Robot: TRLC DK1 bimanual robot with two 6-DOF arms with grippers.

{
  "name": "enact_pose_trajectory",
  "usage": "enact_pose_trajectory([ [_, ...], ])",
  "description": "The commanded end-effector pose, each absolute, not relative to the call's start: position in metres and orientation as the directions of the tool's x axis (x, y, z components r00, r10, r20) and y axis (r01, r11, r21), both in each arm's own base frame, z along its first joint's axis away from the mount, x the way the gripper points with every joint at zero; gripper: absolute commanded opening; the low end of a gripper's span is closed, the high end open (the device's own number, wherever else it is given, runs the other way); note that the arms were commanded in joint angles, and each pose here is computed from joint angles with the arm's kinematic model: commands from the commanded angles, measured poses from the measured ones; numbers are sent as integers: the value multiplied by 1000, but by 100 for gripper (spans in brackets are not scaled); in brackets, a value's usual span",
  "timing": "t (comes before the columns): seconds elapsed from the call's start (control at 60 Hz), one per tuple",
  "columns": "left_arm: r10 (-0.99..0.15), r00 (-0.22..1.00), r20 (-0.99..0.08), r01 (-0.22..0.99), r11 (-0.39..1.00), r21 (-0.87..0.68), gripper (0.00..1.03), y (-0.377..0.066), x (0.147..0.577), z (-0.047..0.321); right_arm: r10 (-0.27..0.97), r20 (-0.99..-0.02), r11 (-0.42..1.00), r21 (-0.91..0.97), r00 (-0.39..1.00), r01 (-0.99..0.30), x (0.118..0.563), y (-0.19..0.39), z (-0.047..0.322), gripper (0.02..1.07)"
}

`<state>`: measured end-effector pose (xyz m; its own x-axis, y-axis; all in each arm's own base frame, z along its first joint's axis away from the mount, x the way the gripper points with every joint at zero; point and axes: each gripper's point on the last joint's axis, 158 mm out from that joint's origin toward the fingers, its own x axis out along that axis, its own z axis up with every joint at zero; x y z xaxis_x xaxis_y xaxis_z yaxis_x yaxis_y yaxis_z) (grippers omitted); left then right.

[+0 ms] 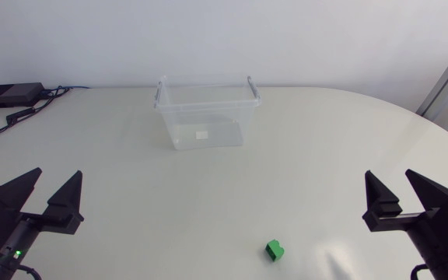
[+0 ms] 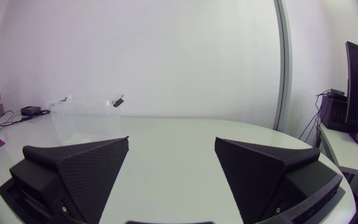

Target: Place the duplo bricks in the container

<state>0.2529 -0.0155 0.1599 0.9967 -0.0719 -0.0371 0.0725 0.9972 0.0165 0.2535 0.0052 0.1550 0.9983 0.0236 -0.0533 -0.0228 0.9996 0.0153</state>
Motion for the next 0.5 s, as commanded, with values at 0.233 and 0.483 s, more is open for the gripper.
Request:
enact_pose_trajectory([
  [0.233,-83,996,-43,83,997,-5,100,-18,253,155,60,-58,998,-2,996,-61,254,15,149,102],
  [0.483,-81,996,-43,81,997,-5,100,-17,253,155,79,-60,996,-28,995,-81,253,19,148,102],
])
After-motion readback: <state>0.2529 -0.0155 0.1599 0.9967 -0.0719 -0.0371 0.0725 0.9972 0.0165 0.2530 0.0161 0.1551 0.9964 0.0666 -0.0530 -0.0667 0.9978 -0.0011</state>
